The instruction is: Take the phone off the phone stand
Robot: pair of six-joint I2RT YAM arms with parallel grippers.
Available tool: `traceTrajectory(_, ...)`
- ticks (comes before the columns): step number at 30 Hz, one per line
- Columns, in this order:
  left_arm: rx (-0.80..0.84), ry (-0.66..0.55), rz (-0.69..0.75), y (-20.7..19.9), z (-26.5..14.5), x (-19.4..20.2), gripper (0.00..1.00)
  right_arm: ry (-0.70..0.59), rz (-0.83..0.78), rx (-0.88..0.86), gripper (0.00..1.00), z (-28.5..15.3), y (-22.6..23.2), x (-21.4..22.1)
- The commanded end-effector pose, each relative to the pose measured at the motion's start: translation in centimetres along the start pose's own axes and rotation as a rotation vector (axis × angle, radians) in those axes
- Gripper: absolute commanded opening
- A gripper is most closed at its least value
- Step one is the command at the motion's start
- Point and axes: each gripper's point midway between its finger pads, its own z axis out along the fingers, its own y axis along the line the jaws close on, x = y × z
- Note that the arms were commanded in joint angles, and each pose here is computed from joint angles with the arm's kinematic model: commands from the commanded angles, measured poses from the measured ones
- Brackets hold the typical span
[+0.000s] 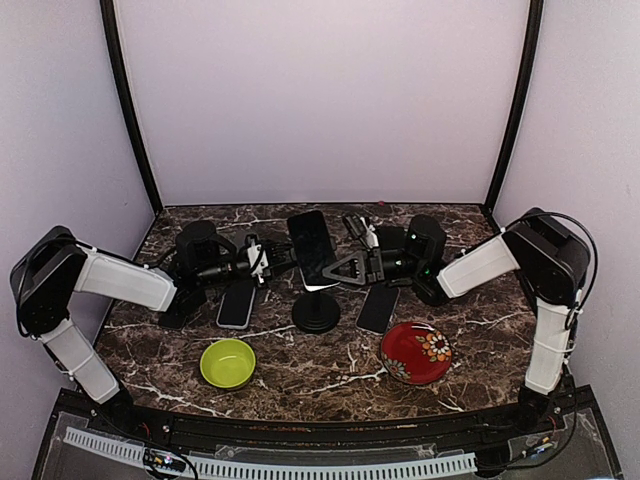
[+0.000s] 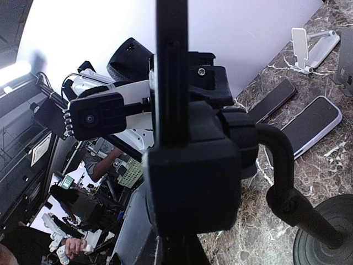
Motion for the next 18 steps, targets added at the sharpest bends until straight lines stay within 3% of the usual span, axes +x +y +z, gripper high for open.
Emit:
traceTrajectory(1, -0.079, 0.047, 0.024, 1.9, -1.5, 2.0, 0.00, -0.166, -0.160, -0.031, 0.00, -3.0, 3.4, -4.5)
traceTrajectory(9, -0.073, 0.066, 0.041, 1.6, -1.5, 2.6, 0.00, -0.212, -0.191, -0.101, 0.00, -3.4, 5.4, -5.4)
traceTrajectory(18, -0.087, 0.058, 0.022, 2.2, -0.8, 2.3, 0.00, -0.159, -0.206, -0.166, 0.00, -1.9, 6.5, -4.8)
